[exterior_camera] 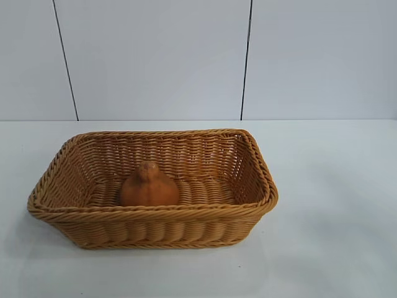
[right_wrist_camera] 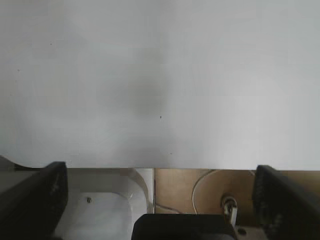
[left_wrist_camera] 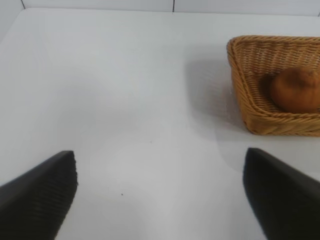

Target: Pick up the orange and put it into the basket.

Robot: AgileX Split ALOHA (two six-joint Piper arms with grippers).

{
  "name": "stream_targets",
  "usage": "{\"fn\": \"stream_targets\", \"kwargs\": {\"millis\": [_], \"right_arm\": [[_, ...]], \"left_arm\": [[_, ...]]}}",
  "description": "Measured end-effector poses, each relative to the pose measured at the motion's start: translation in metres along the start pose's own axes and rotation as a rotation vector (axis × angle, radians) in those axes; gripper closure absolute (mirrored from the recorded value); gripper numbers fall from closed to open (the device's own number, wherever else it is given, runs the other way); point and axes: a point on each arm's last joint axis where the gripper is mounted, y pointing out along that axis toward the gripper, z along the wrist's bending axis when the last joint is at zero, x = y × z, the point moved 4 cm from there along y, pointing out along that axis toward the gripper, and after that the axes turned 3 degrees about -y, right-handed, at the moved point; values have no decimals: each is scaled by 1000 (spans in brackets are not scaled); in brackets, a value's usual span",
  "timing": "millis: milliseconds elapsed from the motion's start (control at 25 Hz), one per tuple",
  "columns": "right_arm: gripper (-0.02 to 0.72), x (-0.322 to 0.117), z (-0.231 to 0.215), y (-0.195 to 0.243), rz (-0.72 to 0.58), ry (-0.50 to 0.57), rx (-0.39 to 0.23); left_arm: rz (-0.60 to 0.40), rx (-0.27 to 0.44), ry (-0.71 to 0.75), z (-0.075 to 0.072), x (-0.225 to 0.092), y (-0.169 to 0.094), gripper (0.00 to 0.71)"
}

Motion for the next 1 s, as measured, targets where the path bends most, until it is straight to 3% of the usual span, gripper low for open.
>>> {"fn": "stream_targets", "kwargs": {"millis": [240, 600, 1000], "right_arm": [[10, -10, 0, -30, -220, 6, -22], [10, -31, -4, -60, -460, 95, -148], [10, -33, -2, -62, -461, 93, -137]], "left_arm": [[0, 0, 0, 0, 0, 0, 70], [0, 0, 0, 0, 0, 0, 70], [0, 1, 0, 0, 0, 0, 70]]}}
